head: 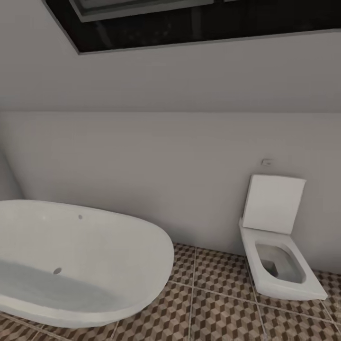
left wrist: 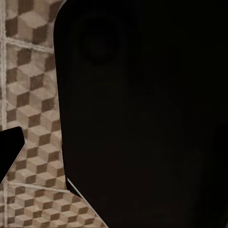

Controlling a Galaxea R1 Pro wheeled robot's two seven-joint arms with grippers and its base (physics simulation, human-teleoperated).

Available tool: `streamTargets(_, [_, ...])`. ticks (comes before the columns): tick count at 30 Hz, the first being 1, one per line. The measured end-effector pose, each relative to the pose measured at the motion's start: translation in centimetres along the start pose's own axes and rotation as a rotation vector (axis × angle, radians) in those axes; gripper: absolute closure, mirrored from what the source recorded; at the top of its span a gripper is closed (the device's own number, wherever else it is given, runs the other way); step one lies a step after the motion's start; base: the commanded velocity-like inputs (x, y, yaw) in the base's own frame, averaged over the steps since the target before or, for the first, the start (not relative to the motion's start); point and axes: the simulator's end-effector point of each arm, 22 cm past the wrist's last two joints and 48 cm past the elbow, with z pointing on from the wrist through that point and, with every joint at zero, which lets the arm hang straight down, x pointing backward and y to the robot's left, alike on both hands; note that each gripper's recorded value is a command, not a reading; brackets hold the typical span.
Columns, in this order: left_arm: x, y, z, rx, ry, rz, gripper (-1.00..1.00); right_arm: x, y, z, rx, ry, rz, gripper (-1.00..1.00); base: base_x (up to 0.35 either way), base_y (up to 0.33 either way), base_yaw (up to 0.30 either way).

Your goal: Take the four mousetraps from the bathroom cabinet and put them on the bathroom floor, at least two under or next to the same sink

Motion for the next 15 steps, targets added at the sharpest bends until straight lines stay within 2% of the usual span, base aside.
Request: streamTargets(15, [0.04,-0.07,0.00,0.001,0.001,0.000,-1.00,-0.51,0.02,-0.01,0.000,-0.024,0.001,-1.00,0.000,0.000,-0.286])
